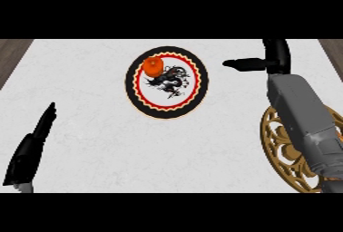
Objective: Pick the squash from the placemat and place it in the plate
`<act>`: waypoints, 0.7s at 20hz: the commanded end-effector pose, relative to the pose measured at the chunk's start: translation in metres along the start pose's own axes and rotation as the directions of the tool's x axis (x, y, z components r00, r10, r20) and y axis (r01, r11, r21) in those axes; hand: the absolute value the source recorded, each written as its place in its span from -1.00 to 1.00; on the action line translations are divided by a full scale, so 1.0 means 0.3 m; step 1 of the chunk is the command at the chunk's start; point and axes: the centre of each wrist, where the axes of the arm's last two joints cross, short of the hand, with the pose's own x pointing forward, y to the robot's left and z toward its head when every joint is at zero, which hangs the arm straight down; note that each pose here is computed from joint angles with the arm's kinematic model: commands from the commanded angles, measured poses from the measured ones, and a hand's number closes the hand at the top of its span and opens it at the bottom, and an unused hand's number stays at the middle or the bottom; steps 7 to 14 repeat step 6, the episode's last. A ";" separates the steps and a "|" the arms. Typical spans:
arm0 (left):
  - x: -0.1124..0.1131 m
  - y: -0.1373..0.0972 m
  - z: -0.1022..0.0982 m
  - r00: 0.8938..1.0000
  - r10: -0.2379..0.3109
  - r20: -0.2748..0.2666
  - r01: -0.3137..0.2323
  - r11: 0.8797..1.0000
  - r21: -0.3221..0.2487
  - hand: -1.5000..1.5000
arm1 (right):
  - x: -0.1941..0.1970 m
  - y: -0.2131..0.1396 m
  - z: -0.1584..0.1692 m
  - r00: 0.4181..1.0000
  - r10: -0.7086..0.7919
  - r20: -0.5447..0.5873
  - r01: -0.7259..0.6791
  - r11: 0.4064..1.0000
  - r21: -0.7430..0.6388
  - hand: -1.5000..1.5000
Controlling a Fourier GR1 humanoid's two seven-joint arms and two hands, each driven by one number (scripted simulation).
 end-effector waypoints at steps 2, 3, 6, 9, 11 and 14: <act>-0.006 0.057 0.009 1.000 0.002 -0.001 -0.002 1.000 0.009 0.00 | -0.064 -0.164 0.026 1.000 0.010 0.013 -0.010 1.000 0.012 -1.00; 0.044 0.007 -0.037 1.000 0.003 0.028 -0.003 1.000 0.004 0.00 | -0.034 -0.234 0.001 1.000 -0.001 0.024 0.002 1.000 -0.014 -1.00; 0.024 -0.062 0.002 1.000 0.014 -0.010 -0.014 1.000 -0.011 0.00 | -0.025 -0.290 -0.005 1.000 0.010 -0.006 -0.010 1.000 -0.017 -1.00; 0.024 -0.062 0.002 1.000 0.014 -0.010 -0.014 1.000 -0.011 0.00 | -0.025 -0.290 -0.005 1.000 0.010 -0.006 -0.010 1.000 -0.017 -1.00; 0.024 -0.062 0.002 1.000 0.014 -0.010 -0.014 1.000 -0.011 0.00 | -0.025 -0.290 -0.005 1.000 0.010 -0.006 -0.010 1.000 -0.017 -1.00; 0.024 -0.062 0.002 1.000 0.014 -0.010 -0.014 1.000 -0.011 0.00 | -0.025 -0.290 -0.005 1.000 0.010 -0.006 -0.010 1.000 -0.017 -1.00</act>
